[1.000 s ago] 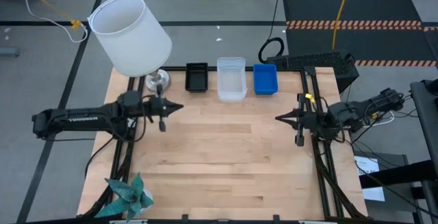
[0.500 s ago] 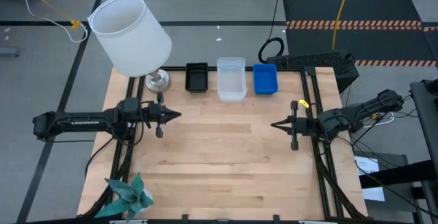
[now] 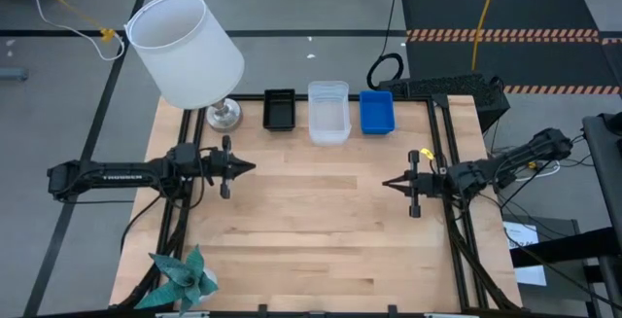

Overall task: Stack baskets by color
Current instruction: Return to Home Position

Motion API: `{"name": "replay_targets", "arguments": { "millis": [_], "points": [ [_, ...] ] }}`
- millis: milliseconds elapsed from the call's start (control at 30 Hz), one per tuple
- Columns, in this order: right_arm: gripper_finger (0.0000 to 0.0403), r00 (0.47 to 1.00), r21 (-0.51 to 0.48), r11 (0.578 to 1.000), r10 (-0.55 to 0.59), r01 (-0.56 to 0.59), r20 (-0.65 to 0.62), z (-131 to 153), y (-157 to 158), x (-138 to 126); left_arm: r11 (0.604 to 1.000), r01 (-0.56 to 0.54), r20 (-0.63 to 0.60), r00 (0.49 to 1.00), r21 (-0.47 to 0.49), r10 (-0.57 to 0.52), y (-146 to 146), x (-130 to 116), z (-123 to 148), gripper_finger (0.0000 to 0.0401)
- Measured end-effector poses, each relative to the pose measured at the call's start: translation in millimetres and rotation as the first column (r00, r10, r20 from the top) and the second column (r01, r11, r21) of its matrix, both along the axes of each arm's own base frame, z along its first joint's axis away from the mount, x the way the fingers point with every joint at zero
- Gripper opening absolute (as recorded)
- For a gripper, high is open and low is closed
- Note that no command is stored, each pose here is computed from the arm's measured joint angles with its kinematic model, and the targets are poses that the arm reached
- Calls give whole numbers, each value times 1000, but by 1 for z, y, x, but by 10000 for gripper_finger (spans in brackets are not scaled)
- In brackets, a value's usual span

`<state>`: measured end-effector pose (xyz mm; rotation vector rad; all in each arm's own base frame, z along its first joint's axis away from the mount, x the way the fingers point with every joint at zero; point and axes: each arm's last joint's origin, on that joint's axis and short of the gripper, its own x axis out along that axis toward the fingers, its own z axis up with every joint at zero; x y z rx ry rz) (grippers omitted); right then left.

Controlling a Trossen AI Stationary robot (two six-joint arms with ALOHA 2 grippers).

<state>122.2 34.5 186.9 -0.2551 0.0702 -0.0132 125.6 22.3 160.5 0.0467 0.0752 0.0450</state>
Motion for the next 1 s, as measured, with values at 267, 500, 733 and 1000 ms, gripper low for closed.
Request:
{"name": "replay_targets", "arguments": {
  "millis": [267, 500, 733, 1000],
  "points": [
    [0, 999, -15, 999, 48, -48, 11, -10, -1, -6, 1000, 1, -4, 1000, 7, -1, 0, 0, 0, 6],
    [0, 997, -11, 999, 48, -47, 54, -6, -3, -12, 1000, 2, -5, 1000, 23, -2, 0, 0, 0, 3],
    [0, 997, 1, 998, 56, -56, 57, -6, -5, -18, 999, -2, -5, 1000, 41, 2, 0, 0, 0, 6],
    [0, 977, 10, 985, 172, -175, 128, -9, -3, -22, 999, -7, 1, 1000, 48, 7, 1, 0, 0, 12]
  ]
}}
